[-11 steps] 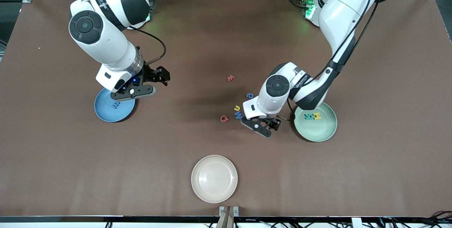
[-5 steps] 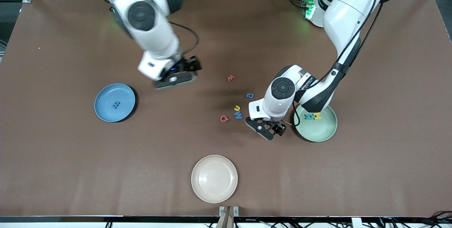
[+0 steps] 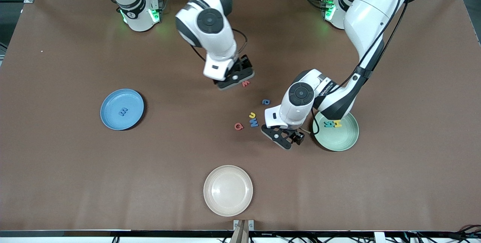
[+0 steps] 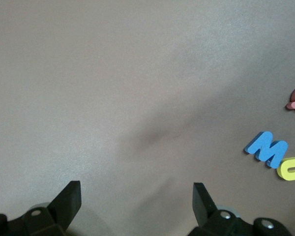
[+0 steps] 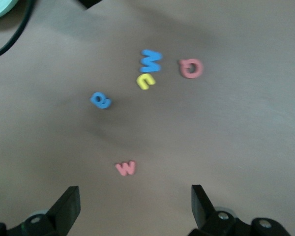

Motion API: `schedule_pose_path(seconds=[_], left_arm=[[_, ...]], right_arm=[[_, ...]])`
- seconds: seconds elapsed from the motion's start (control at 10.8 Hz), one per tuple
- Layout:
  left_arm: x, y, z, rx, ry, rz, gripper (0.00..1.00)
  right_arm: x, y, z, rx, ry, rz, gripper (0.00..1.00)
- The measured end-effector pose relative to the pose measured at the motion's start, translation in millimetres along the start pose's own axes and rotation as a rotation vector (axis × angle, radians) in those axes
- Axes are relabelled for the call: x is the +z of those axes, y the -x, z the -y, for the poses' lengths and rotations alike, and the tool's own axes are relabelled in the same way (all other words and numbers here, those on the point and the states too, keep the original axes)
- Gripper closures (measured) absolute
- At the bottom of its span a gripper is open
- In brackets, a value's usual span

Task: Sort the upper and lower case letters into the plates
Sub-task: 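Grasp the pink w letter with the right gripper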

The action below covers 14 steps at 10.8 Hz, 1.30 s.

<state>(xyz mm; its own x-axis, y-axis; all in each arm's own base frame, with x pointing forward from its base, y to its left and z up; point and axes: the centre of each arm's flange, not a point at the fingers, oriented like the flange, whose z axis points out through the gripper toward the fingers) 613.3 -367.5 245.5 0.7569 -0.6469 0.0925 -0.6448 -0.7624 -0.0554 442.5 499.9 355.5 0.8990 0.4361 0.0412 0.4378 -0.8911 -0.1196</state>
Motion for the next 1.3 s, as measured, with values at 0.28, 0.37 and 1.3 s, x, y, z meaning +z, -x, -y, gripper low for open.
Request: schedule_pose_path(seconds=[0.28,0.37,1.3], left_arm=[[-1.2,0.0,2.0,-0.003,-0.001,-0.002,0.0],[-3.0,0.9,6.1,-0.008,-0.004,0.0,0.0],[-2.6,5.8,17.3,-0.007,-0.006,0.007,0.0]], right_arm=[[72.0,16.9,32.6,-0.055,0.068,0.029,0.05],[95.3,20.8,32.8,-0.057,0.075,0.058,0.07],[159.4,45.3,61.8,-0.099,0.139,0.053,0.19]])
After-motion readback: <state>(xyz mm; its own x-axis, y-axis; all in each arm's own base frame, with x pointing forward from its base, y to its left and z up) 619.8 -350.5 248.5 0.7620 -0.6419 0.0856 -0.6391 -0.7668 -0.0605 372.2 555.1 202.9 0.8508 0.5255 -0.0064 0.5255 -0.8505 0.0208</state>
